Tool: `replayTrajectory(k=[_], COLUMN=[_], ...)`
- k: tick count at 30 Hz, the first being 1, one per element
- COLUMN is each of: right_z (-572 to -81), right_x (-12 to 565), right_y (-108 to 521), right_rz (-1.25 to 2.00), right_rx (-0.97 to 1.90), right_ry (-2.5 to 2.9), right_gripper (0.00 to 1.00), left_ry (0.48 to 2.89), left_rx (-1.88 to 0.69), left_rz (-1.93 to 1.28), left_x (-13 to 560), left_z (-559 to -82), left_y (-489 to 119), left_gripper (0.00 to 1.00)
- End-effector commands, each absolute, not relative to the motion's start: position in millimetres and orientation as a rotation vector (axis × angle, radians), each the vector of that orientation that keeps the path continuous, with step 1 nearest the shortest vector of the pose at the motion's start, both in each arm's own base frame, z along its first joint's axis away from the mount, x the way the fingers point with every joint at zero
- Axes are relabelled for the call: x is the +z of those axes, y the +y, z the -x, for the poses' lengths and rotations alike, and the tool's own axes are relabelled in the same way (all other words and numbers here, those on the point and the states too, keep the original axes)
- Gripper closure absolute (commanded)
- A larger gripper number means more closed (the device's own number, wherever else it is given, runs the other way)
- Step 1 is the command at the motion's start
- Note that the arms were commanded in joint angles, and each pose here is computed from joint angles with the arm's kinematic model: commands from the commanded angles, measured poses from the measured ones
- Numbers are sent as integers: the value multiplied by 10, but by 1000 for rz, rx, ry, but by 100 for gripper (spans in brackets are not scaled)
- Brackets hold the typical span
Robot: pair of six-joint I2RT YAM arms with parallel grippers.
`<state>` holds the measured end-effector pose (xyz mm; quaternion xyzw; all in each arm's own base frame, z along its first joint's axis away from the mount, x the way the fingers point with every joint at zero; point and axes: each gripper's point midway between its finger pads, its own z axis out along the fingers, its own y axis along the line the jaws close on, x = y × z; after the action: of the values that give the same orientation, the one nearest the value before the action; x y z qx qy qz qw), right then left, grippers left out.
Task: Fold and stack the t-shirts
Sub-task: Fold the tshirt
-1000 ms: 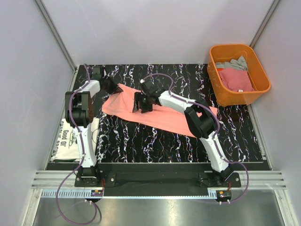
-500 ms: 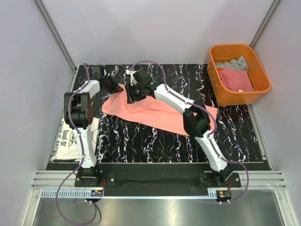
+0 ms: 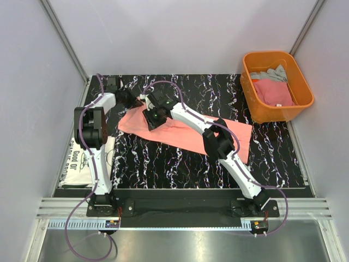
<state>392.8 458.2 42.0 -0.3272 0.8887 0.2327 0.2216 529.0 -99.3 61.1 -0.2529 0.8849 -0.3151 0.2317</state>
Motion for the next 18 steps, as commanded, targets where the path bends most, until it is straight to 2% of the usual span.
replayTrajectory(k=[1,7,9,13,15,18], right_z=[-3924,-3875,-3867,-3873,-3894,-3925], right_x=[585,460,425,244,193,152], right_y=[4643,4669,4668,4618,4590,4567], right_rz=[933,940,942,932,924,899], right_rx=[626,632,621,560,520,484], right_ry=[2403,2427,2432,2466,2471,2481], right_gripper=[57,57,54,53,54,64], left_ry=[2370,2370,2372,2371,2368,2367], left_rx=[-912,-917,-920,-927,-933,-933], left_rz=[649,656,664,674,676,680], left_x=[868,858,851,838,837,836], left_z=[-5360,-5361,-5359,-5365,-5374,-5371], left_y=[-1040,-1038,-1033,-1040,-1045,-1037], left_gripper=[100,100,100,100,100,100])
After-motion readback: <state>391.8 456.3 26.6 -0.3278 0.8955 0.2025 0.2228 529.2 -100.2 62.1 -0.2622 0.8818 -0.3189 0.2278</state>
